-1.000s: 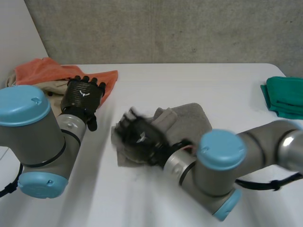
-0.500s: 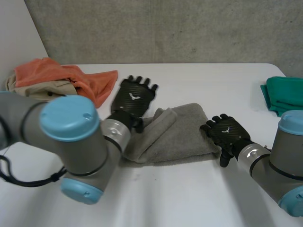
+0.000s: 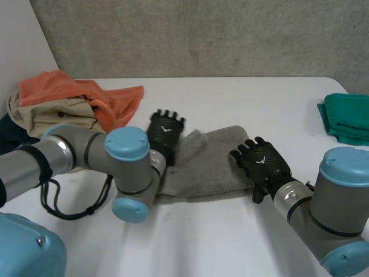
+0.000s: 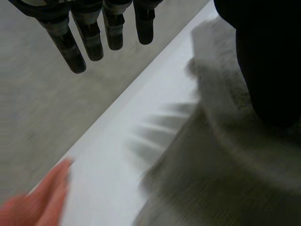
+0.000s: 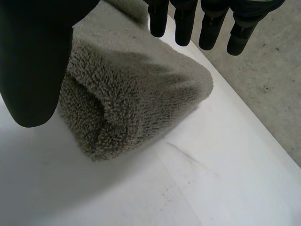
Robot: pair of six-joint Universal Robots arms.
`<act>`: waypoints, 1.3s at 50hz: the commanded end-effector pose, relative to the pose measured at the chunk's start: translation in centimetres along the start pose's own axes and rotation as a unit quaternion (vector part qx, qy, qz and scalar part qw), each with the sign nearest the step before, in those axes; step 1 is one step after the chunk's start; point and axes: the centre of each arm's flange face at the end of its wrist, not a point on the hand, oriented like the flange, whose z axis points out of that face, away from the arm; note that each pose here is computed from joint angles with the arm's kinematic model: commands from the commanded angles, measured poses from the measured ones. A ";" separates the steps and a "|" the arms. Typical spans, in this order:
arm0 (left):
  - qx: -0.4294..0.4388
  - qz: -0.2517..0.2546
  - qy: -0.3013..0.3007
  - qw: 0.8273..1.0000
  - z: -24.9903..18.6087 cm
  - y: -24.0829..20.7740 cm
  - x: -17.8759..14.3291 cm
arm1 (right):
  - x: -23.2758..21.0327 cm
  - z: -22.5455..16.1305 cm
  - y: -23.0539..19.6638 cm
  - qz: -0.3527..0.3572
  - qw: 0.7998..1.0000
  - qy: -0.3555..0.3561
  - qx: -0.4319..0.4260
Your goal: Fold the laundry.
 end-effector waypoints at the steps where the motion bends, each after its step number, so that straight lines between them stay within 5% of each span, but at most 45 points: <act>1: -0.039 0.017 -0.112 0.993 -1.6 -1.3 -4.7 | 0.2 0.7 0.6 -0.007 1.000 0.020 -0.019; 20: -0.030 0.018 -0.074 0.997 -8.0 -4.3 -3.7 | 1.2 0.4 1.1 -0.036 0.998 0.044 -0.037; 31: -0.012 0.004 -0.089 0.996 -10.5 -6.1 -6.1 | 5.5 0.4 -3.4 -0.190 0.975 0.119 0.010; 36: -0.018 -0.014 -0.100 0.995 -10.6 -5.7 -7.1 | -2.4 0.1 -9.7 -0.224 0.961 0.016 0.162; 41: -0.025 -0.029 -0.099 0.994 -10.9 -5.2 -7.1 | -8.7 -0.1 -8.6 -0.231 0.942 -0.119 0.211; 47: -0.028 -0.040 -0.089 0.995 -11.2 -4.8 -6.7 | -11.4 -0.3 -7.0 -0.227 0.936 -0.172 0.206; 51: -0.016 -0.048 -0.080 0.996 -11.1 -5.3 -6.5 | -10.7 -0.3 -7.0 -0.178 0.955 -0.159 0.178; 56: 0.028 -0.075 -0.069 0.994 -10.5 -7.5 -6.3 | -3.3 -0.6 -10.2 -0.004 0.979 -0.087 0.186; 62: 0.089 -0.118 -0.029 0.989 -10.2 -10.9 -4.7 | 3.0 -0.4 -9.7 0.183 0.972 -0.043 0.144; 65: 0.100 -0.131 0.010 0.986 -9.1 -11.2 -3.0 | 3.6 -0.2 -8.8 0.218 0.970 -0.047 0.102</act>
